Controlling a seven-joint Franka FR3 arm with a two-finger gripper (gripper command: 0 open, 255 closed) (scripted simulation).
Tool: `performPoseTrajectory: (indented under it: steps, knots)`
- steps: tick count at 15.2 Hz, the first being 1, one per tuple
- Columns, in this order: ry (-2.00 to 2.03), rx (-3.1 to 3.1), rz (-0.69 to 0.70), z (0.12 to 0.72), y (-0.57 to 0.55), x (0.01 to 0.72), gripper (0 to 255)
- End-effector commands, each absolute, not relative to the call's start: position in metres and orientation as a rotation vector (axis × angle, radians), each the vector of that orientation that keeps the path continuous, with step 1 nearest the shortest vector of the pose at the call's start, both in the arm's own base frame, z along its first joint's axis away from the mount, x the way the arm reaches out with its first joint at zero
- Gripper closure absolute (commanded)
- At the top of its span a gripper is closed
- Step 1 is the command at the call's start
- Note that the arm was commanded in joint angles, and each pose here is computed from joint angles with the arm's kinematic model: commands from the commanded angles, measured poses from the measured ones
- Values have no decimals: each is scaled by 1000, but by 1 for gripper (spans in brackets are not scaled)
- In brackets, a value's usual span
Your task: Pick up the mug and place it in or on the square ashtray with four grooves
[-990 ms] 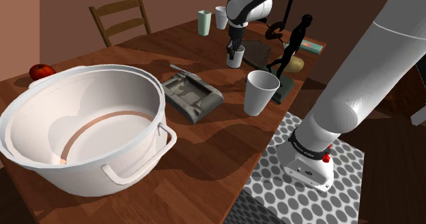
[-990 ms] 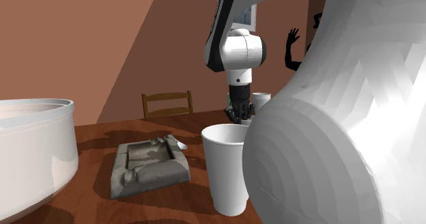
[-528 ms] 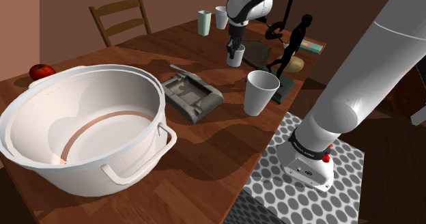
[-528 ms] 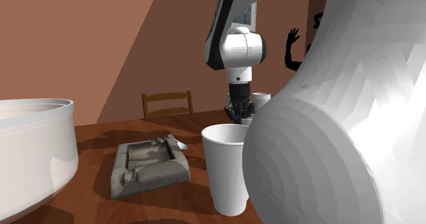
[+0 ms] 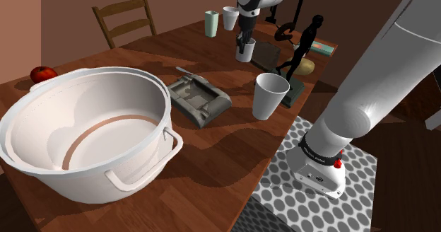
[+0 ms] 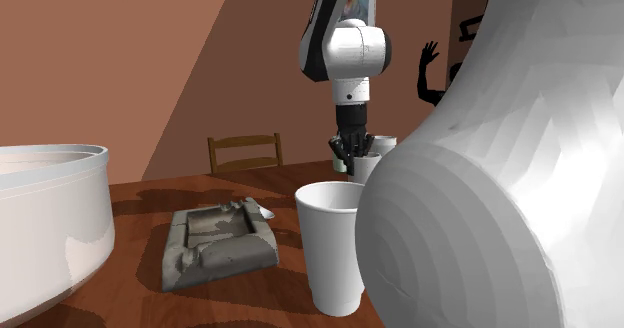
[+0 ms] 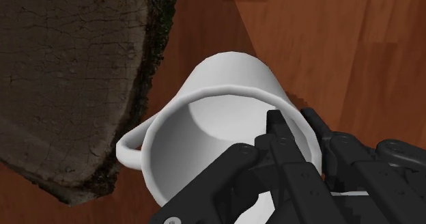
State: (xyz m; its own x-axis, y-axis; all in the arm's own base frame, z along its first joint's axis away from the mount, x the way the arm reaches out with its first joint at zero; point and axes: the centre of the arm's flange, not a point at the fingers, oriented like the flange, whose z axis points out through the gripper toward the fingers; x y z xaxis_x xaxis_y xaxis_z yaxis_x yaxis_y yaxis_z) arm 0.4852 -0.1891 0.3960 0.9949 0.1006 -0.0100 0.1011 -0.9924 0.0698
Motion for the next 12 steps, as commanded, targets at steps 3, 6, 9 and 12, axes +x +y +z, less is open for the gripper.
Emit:
performPoseTrajectory:
  steps: [3,6,9,12]
  knots:
    - [155,3067,-10,417,-189,485,255]
    - [155,3067,-10,433,-189,485,255]
    - [155,3067,-10,449,-189,485,255]
    - [155,3067,-10,465,-189,485,255]
